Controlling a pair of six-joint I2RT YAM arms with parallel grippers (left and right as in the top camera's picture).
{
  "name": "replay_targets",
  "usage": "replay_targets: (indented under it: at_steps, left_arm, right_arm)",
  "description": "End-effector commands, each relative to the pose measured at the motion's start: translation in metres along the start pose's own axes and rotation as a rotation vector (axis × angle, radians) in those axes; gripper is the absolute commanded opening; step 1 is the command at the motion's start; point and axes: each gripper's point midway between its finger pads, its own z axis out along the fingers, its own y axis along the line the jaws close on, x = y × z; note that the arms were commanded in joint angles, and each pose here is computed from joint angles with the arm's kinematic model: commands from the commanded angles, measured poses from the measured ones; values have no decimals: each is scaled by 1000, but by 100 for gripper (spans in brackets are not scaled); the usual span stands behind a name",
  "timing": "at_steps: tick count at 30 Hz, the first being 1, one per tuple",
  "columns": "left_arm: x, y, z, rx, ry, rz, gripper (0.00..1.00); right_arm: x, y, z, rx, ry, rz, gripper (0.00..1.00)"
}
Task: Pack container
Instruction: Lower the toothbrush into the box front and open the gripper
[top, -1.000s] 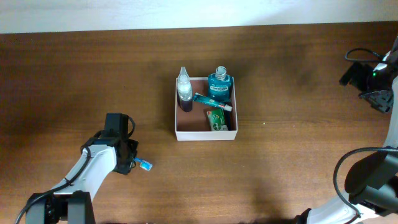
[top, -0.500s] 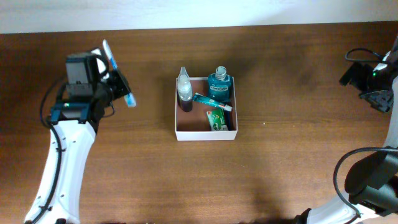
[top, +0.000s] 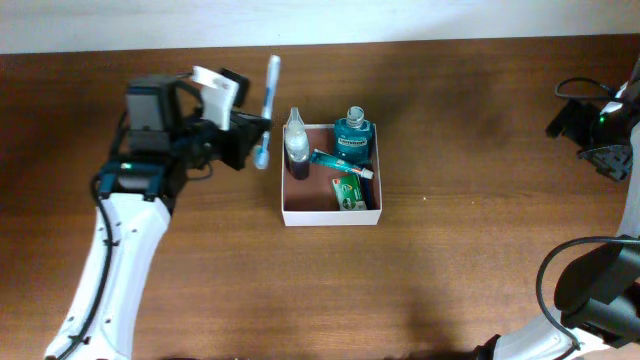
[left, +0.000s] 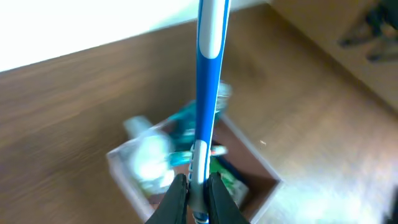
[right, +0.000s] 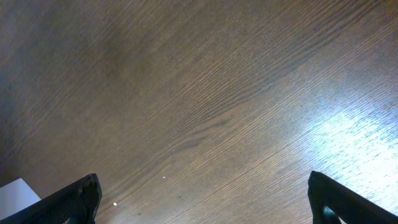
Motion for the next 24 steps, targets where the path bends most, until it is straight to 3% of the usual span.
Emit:
replay_targets:
  at_steps: [1,7,15,17,20,24]
  left_arm:
    - [3,-38,24,78,34,199,0]
    - [42,-62,71,51,196,321,1]
    - [79,-49,98,-6,333,320,2]
    - [81,-42,97,-44,349,323,54]
    - [73,-44,91,-53,327,332,72]
    - [35,-56,69,-70,226,372,85]
  right_arm:
    - [-5,1,-12,-6,-35,-3,99]
    - [-5,1,-12,-7,-35,-3,99]
    - [-5,1,-12,-6,-35,-3,99]
    - [-5,1,-12,-7,-35,-3,99]
    - [-5,1,-12,-7,-35,-3,99]
    - [-5,1,-12,-7,-35,-3,99]
